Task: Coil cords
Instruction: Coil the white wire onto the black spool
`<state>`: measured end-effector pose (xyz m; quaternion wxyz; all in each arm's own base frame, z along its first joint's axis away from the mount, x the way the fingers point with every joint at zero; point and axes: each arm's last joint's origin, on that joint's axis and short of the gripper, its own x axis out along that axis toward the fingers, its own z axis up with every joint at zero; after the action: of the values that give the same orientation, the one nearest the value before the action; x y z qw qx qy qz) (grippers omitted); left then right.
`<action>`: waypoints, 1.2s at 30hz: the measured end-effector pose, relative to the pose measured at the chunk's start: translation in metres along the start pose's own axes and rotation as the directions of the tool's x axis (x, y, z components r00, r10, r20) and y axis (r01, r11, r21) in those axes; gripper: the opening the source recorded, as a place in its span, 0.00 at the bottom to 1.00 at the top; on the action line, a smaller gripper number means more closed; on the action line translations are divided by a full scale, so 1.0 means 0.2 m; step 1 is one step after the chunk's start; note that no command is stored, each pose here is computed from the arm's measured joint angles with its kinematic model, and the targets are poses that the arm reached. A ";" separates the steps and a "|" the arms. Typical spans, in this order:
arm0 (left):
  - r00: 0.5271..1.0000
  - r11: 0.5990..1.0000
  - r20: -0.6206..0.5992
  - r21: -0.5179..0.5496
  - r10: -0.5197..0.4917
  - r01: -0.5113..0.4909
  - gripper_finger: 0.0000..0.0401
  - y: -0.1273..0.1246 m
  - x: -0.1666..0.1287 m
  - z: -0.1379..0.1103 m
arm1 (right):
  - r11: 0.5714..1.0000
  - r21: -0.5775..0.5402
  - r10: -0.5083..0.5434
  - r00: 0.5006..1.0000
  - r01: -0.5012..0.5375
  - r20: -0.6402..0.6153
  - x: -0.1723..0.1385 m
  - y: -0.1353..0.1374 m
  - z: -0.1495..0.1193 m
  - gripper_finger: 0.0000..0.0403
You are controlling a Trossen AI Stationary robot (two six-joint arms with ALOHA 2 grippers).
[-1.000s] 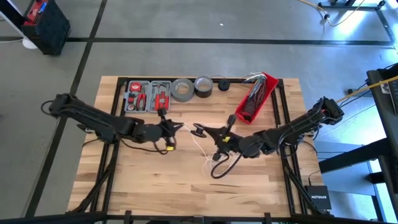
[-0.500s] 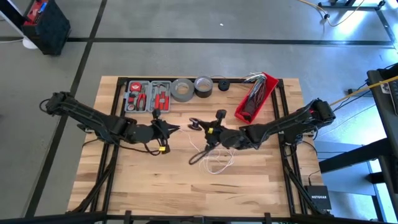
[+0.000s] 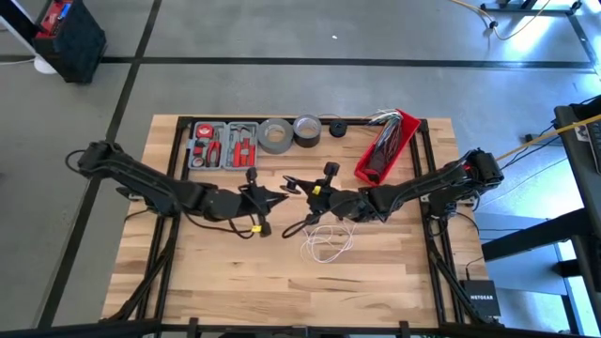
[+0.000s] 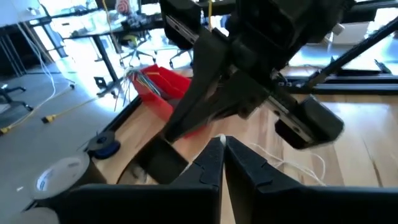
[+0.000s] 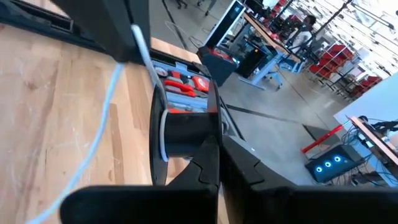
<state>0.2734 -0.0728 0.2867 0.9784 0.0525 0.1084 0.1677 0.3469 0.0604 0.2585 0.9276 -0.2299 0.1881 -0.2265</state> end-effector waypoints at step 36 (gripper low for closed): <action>0.999 0.997 -0.047 0.079 0.019 -0.015 0.03 -0.02 0.22 -0.14 | 0.971 0.234 -0.085 0.976 0.036 0.199 -0.17 -0.03 0.17 0.01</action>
<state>0.3093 -0.0597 0.2505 0.9713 0.0880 0.1377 0.1728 0.3333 0.0842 0.2983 0.9551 -0.1494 0.0556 -0.2497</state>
